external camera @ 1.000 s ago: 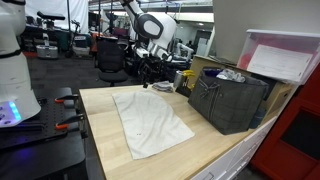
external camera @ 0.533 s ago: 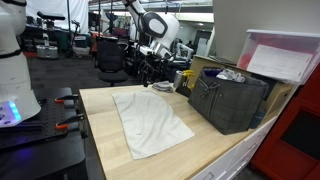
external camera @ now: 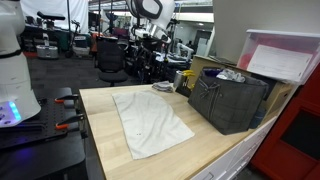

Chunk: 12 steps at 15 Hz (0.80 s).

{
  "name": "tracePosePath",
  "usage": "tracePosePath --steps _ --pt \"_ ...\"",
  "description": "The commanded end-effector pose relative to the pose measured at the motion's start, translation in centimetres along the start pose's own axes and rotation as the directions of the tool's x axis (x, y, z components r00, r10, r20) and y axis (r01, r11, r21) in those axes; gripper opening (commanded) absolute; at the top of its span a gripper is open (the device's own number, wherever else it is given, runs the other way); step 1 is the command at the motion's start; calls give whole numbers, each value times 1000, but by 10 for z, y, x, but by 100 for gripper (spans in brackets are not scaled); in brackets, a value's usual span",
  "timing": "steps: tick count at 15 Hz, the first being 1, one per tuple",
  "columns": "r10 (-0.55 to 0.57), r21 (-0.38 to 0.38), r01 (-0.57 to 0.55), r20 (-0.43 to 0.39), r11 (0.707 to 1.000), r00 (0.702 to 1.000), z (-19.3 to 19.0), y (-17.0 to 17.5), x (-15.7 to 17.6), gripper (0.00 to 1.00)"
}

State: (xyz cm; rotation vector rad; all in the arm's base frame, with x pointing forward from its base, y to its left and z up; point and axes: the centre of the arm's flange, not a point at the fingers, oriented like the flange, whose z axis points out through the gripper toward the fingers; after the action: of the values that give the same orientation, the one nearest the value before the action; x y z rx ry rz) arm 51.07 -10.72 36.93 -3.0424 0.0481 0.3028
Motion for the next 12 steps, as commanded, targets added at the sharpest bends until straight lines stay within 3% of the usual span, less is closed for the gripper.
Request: tracePosePath --steps 1,8,10,11,12 --pt "-4 -16 2 -95 1000 996 -36 -27 -48 100" --pt "-4 -40 -5 -229 999 973 -73 -52 -82 100" --pt "24 -35 -31 -200 999 979 -62 -55 -93 100" --pt "-7 -22 3 -198 1000 980 -74 -51 -74 100" --pt "-4 -21 -1 -195 1000 981 -72 -52 -77 100"
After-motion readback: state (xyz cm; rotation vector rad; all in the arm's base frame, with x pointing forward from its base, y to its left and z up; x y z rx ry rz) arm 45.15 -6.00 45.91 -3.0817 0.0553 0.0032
